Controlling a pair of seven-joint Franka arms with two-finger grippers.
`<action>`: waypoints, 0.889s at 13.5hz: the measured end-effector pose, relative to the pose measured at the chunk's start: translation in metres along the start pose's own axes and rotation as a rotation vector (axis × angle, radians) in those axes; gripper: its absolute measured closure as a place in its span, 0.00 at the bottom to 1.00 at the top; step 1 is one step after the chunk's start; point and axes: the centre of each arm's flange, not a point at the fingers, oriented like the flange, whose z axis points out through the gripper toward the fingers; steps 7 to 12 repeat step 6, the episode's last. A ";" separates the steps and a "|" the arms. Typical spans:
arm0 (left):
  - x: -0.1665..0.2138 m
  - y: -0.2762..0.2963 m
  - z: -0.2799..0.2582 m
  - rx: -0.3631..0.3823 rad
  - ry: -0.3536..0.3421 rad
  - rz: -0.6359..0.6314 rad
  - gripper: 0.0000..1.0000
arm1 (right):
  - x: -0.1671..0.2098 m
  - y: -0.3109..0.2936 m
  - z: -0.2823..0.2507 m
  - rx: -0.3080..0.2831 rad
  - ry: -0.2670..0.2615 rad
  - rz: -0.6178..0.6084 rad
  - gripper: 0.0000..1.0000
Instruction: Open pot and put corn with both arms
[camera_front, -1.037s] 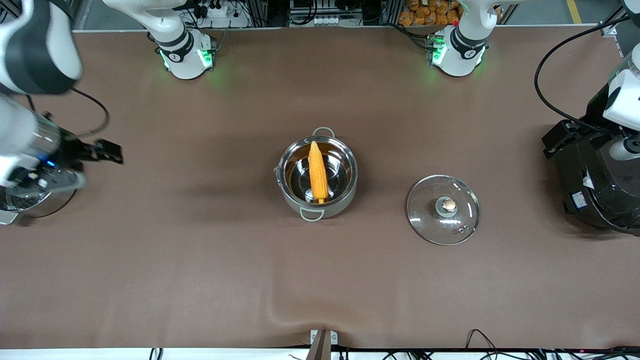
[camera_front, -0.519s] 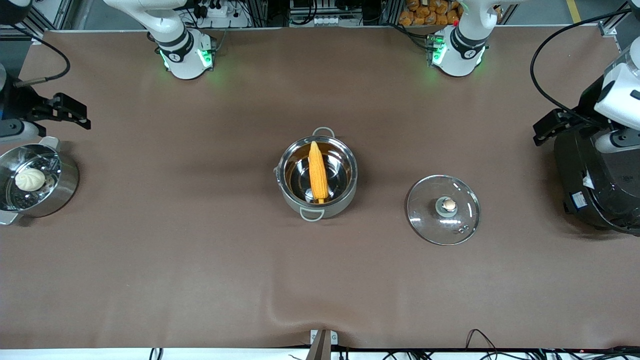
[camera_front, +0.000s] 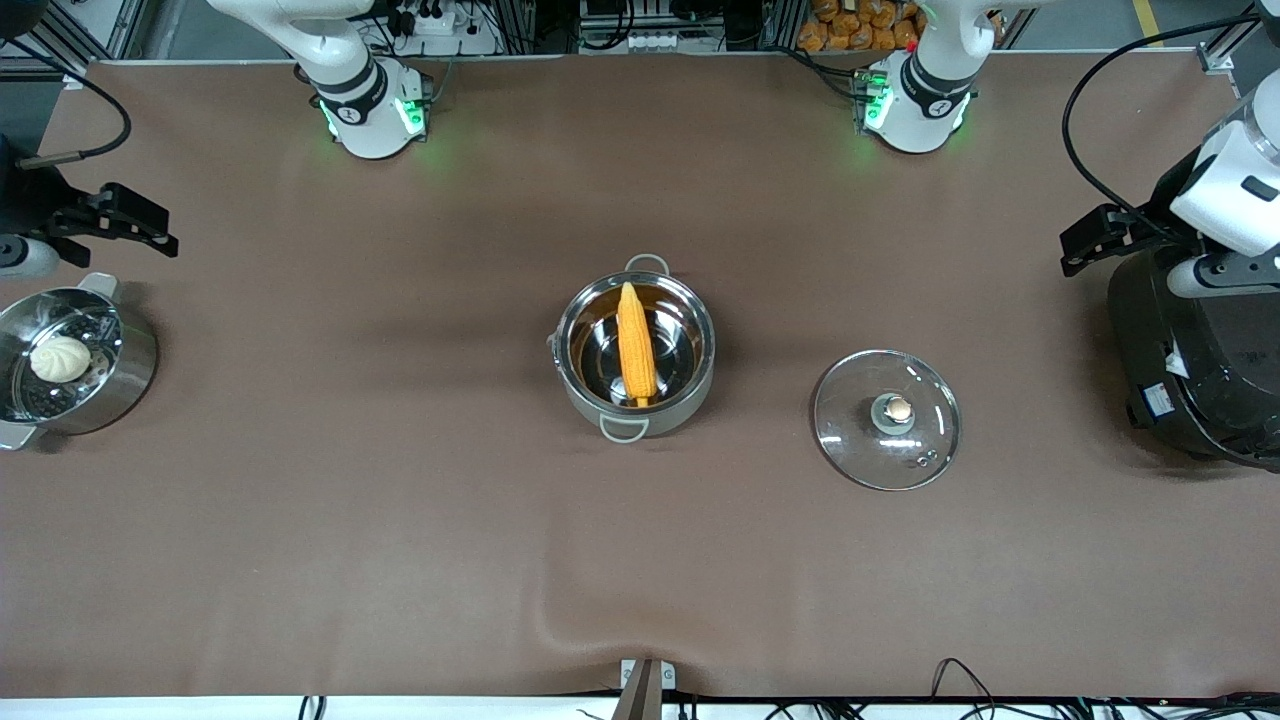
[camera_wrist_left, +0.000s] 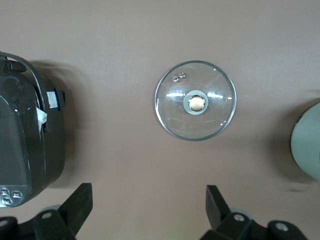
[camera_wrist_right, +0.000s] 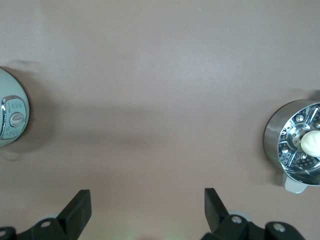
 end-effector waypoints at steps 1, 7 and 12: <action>0.000 0.002 -0.002 0.000 0.002 0.003 0.00 | -0.002 0.003 -0.002 0.000 0.000 0.007 0.00; -0.001 0.000 -0.013 -0.003 0.023 -0.001 0.00 | -0.008 0.007 -0.008 0.001 0.004 0.014 0.00; -0.001 0.000 -0.013 -0.003 0.023 -0.001 0.00 | -0.008 0.007 -0.008 0.001 0.004 0.014 0.00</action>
